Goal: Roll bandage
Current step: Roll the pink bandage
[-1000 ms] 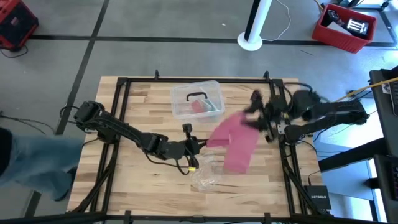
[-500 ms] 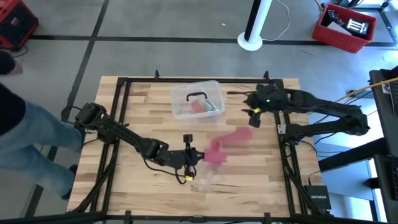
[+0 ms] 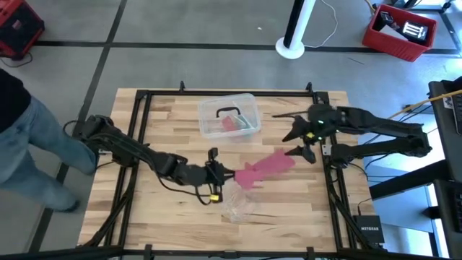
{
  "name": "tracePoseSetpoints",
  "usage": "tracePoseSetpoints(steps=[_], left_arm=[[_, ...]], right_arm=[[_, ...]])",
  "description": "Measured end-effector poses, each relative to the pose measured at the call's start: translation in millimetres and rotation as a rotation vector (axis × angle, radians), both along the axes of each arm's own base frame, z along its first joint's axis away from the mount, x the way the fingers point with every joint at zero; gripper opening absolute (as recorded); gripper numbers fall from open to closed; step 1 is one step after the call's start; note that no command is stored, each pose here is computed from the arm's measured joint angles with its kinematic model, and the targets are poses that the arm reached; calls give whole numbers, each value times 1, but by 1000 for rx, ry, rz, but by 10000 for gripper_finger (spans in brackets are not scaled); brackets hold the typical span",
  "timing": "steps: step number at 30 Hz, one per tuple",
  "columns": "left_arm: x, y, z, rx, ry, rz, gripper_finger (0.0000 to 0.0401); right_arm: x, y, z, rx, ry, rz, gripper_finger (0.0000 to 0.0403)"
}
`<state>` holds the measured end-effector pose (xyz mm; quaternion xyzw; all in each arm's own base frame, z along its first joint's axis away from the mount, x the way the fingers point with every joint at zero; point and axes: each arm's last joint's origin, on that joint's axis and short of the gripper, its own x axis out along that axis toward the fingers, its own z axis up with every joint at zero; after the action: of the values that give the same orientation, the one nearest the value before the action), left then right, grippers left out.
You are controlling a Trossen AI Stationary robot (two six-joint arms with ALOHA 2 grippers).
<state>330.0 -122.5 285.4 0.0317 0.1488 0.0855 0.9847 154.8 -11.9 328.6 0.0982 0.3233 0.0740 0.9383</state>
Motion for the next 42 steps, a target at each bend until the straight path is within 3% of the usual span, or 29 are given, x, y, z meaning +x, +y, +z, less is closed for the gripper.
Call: tracePoseSetpoints(steps=[7,13,17,25,42], left_arm=[[-17,20,43,33,-137,-16,6],[-30,39,66,-49,-216,-42,6],[-34,40,72,-58,-234,-53,6],[-33,46,71,-80,-224,-26,6],[-33,50,64,-66,-156,10,6]], right_arm=[[-8,20,-2,-189,-580,6,272],[11,24,-25,-223,-822,-5,262],[25,26,-20,-207,-878,37,249],[56,29,-16,-210,-811,54,214],[73,30,-20,-236,-764,102,197]])
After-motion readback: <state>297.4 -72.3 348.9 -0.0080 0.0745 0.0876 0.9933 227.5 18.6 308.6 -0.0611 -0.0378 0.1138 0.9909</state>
